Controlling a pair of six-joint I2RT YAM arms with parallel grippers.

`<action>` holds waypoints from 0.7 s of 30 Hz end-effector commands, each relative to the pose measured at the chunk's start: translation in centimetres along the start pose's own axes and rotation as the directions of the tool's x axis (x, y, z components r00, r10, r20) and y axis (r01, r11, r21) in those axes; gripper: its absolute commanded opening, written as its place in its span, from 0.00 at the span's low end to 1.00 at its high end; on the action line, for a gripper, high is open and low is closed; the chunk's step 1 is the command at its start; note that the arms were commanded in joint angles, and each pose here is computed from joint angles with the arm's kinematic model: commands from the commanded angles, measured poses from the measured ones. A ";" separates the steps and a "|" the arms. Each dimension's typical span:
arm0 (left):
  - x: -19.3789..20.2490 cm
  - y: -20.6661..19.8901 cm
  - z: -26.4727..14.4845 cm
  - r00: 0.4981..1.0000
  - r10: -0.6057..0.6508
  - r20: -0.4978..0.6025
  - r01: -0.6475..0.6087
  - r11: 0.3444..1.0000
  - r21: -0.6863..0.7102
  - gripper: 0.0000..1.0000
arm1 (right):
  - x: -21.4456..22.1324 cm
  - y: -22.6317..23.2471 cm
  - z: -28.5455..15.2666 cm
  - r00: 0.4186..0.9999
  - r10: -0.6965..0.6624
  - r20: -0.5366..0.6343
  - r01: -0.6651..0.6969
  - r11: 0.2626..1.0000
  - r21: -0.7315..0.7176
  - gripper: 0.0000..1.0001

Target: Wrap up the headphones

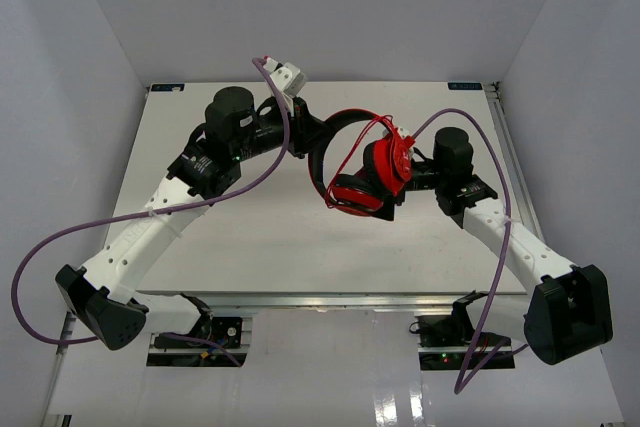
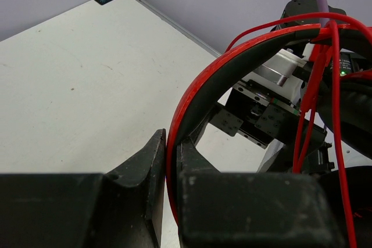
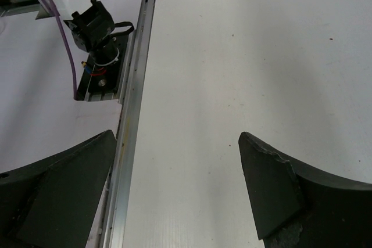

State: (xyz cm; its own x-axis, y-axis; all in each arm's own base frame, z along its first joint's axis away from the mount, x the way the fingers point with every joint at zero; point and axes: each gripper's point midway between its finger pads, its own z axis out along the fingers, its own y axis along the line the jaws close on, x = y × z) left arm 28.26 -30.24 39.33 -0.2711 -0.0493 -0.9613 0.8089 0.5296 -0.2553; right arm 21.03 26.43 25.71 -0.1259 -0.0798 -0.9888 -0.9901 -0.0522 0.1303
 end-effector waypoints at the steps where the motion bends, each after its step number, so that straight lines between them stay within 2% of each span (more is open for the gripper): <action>1: -4.4 -1.0 -1.8 0.993 0.010 0.119 -0.009 1.000 -0.016 0.00 | 0.6 1.9 -0.1 0.999 -0.044 -0.007 0.043 0.992 -0.116 0.93; 6: -4.7 -0.4 -1.9 0.992 0.018 0.121 -0.011 0.998 -0.057 0.00 | 1.3 4.5 -0.5 1.000 -0.019 0.003 0.019 0.968 -0.250 0.92; 11: -5.0 0.2 -1.9 0.993 0.025 0.111 -0.014 0.996 -0.092 0.00 | 1.5 6.0 -0.9 0.998 -0.044 0.034 0.052 0.950 -0.307 0.91; 16: -4.7 0.7 -2.0 0.994 0.024 0.103 -0.011 0.992 -0.122 0.00 | 2.8 2.2 -0.8 0.993 -0.095 -0.063 0.091 0.994 -0.062 0.86; 18: -4.6 0.9 -2.1 0.994 0.024 0.102 -0.010 0.991 -0.133 0.00 | 3.0 0.5 -1.3 0.985 -0.142 -0.103 0.148 0.987 0.057 0.84; 21: -4.6 1.0 -2.0 0.995 0.023 0.102 -0.009 0.991 -0.136 0.00 | 3.4 -1.1 -1.9 0.981 -0.136 -0.138 0.159 0.972 0.175 0.80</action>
State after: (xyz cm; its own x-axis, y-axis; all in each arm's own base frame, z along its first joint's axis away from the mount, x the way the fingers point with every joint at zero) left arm 29.69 -28.48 40.11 -0.2593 -0.0499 -0.9645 0.7336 0.6394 -0.2303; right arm 18.82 25.16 22.80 -0.0472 -0.1492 -0.9877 -0.9942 -0.0883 0.0608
